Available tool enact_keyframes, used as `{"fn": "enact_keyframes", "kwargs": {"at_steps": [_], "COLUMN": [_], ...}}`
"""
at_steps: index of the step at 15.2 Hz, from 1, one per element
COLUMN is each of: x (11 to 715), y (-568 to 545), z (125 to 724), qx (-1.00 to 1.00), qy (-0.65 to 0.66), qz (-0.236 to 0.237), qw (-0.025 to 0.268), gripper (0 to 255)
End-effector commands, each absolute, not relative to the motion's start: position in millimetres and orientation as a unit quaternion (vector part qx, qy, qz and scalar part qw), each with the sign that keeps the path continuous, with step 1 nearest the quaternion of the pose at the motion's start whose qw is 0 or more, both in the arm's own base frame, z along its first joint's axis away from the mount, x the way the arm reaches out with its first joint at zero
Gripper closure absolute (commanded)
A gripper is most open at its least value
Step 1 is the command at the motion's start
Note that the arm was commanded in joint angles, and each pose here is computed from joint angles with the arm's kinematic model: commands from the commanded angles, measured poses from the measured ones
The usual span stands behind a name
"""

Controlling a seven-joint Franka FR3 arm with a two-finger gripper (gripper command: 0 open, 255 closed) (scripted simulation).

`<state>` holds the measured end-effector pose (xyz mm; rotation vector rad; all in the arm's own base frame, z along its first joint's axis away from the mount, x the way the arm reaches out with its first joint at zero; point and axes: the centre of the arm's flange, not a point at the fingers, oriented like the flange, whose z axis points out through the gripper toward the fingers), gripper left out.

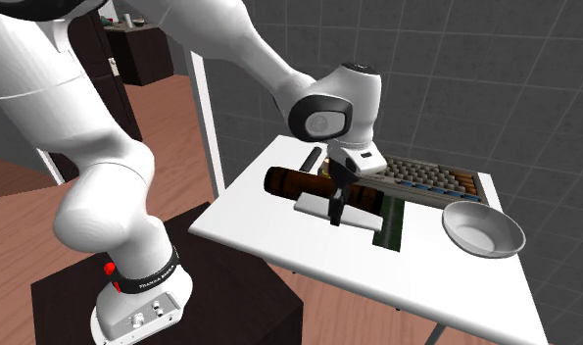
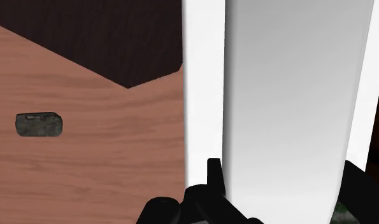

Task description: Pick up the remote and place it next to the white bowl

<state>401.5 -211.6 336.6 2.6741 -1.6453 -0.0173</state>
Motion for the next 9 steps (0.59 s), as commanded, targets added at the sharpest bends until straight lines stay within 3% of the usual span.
{"fn": "enact_keyframes", "kwargs": {"at_steps": [1, 9], "x": [411, 447], "y": [-238, -338], "z": [338, 339], "qx": [0.852, 0.852], "qy": [-0.524, -0.524], "qz": [-0.005, -0.005], "qw": [0.001, 0.001], "gripper": [255, 255]}}
